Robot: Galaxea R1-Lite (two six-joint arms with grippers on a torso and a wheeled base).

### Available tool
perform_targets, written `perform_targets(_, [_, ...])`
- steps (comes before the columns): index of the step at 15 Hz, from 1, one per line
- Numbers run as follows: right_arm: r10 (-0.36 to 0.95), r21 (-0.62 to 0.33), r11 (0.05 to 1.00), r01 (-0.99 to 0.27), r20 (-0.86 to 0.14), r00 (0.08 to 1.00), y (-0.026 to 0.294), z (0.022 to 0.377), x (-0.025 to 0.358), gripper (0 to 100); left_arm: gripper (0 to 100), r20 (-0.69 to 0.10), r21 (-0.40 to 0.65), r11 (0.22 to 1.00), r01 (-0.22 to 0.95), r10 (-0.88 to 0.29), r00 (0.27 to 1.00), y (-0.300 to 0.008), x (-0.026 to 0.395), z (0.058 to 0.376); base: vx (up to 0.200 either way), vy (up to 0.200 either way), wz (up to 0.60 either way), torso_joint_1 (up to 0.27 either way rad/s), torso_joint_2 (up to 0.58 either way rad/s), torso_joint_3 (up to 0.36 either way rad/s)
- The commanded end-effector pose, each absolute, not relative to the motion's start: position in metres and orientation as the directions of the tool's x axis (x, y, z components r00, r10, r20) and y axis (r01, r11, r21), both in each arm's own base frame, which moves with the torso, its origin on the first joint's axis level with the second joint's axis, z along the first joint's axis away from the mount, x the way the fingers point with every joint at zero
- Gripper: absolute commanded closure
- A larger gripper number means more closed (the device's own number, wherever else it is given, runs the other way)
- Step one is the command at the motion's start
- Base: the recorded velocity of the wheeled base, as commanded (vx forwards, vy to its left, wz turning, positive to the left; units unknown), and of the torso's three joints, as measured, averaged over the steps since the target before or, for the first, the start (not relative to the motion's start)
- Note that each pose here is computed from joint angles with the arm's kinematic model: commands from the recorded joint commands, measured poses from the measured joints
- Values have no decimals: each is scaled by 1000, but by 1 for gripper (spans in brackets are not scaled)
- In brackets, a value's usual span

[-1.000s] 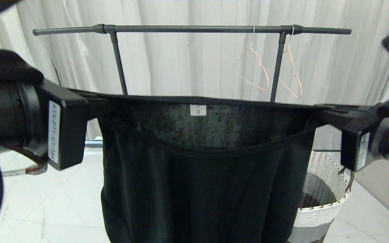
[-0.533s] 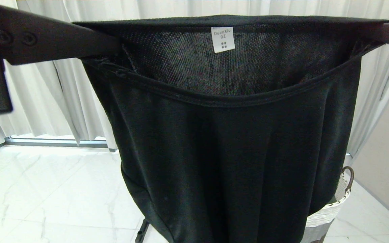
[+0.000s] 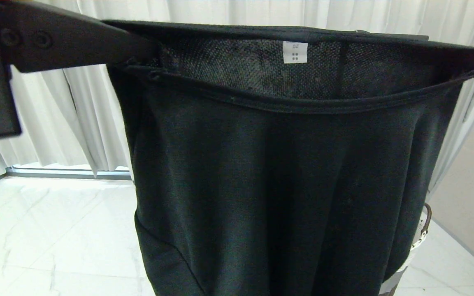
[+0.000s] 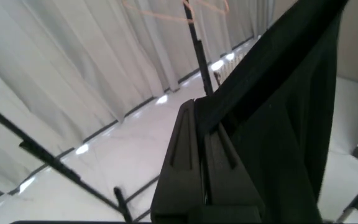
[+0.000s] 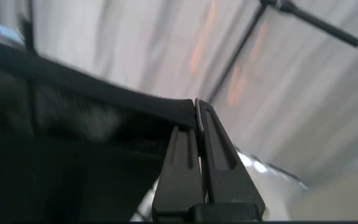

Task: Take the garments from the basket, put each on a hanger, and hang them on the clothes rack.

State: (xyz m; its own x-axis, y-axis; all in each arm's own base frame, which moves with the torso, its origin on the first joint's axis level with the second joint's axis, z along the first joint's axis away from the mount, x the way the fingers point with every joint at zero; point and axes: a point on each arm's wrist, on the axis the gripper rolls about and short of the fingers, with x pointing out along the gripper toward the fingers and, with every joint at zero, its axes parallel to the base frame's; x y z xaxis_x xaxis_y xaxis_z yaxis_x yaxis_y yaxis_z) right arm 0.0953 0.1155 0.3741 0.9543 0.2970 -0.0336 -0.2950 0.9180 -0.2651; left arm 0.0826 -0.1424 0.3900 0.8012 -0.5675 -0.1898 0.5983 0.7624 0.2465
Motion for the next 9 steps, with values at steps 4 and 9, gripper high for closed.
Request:
perform_targets(4, [483, -301, 811, -501, -138, 865, 68, 371, 50, 100, 100, -131, 223, 780, 585, -571, 811, -193, 109, 384, 0, 0, 0, 0, 0, 0])
perform_targets(9, [788, -167, 555, -815, -207, 580, 80, 363, 26, 100, 100, -146, 227, 778, 586, -568, 810, -202, 114, 379, 0, 0, 0, 0, 0, 0])
